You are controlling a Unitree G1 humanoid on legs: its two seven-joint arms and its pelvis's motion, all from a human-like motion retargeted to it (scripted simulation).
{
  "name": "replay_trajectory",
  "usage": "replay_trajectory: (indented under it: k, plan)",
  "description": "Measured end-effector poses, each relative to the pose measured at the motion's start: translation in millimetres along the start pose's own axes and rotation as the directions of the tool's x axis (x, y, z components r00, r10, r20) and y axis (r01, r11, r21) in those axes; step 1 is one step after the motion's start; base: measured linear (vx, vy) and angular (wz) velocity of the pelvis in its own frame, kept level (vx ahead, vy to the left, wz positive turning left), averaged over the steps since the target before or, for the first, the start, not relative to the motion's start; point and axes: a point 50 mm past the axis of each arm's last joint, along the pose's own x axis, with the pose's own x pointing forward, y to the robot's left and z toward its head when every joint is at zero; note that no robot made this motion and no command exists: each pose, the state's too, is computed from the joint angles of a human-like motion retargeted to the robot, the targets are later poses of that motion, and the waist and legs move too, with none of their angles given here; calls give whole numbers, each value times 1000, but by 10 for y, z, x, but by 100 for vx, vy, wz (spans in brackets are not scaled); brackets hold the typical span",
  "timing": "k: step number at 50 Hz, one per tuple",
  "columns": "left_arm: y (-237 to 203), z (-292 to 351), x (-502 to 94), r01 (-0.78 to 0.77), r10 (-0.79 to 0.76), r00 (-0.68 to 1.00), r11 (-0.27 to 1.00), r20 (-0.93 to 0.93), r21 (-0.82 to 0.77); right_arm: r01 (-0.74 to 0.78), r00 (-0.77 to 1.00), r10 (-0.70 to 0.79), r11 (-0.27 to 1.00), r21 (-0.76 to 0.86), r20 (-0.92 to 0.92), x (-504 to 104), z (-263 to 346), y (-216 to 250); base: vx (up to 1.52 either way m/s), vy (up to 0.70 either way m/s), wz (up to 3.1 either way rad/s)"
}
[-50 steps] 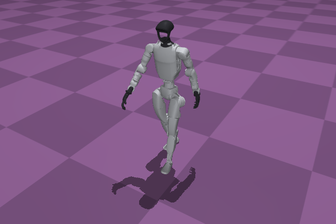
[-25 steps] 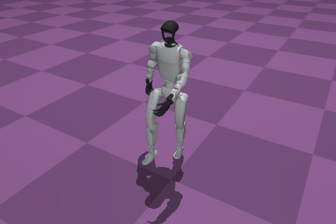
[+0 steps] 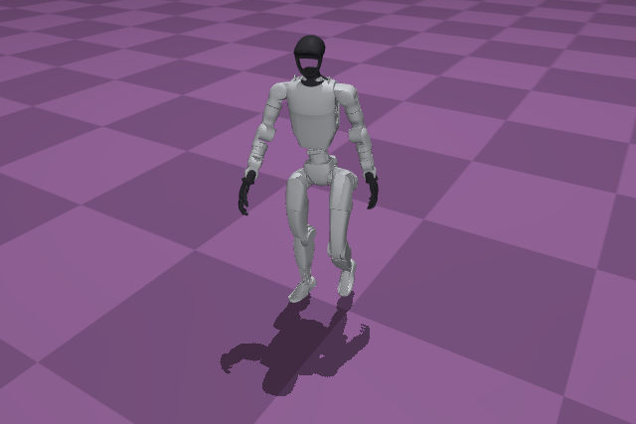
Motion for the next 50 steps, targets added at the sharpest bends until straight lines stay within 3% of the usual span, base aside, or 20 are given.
replay_trajectory:
  k: [7,14,18,24,31,37,43,46,50]
  plan:
    - [343,-894,-102,-131,83,980,954,-181,-270,92,975,-100,994,53,197,-45,667,-297,49,5,-57]
    - [269,-1037,-121,-148,66,971,920,-230,-362,63,987,-75,994,91,141,-19,323,-127,54,15,30]
    - [87,-628,-36,-29,-14,992,938,-123,-346,-34,998,36,999,35,-51,-43,-359,185,57,18,78]
    - [-124,711,-109,182,-149,940,980,308,-82,-271,902,287,958,97,-323,-386,-1463,714,53,17,88]
    - [-306,2327,-958,268,-272,607,955,747,130,-331,750,414,910,248,-516,-841,-2185,961,45,8,120]
    - [-393,2984,-1807,337,-324,255,913,911,230,-252,750,388,916,311,-536,-937,-2345,900,45,-3,122]
    - [-339,3147,-2104,473,-199,126,873,972,118,-193,766,258,966,172,-588,-767,-2178,715,51,-16,103]
    - [-320,3044,-1884,500,-144,212,866,967,20,-183,805,218,976,118,-552,-622,-1971,638,50,-22,39]
    - [-328,2642,-1278,482,-99,470,861,877,-161,-145,865,149,988,45,-478,-428,-1644,510,49,-22,24]
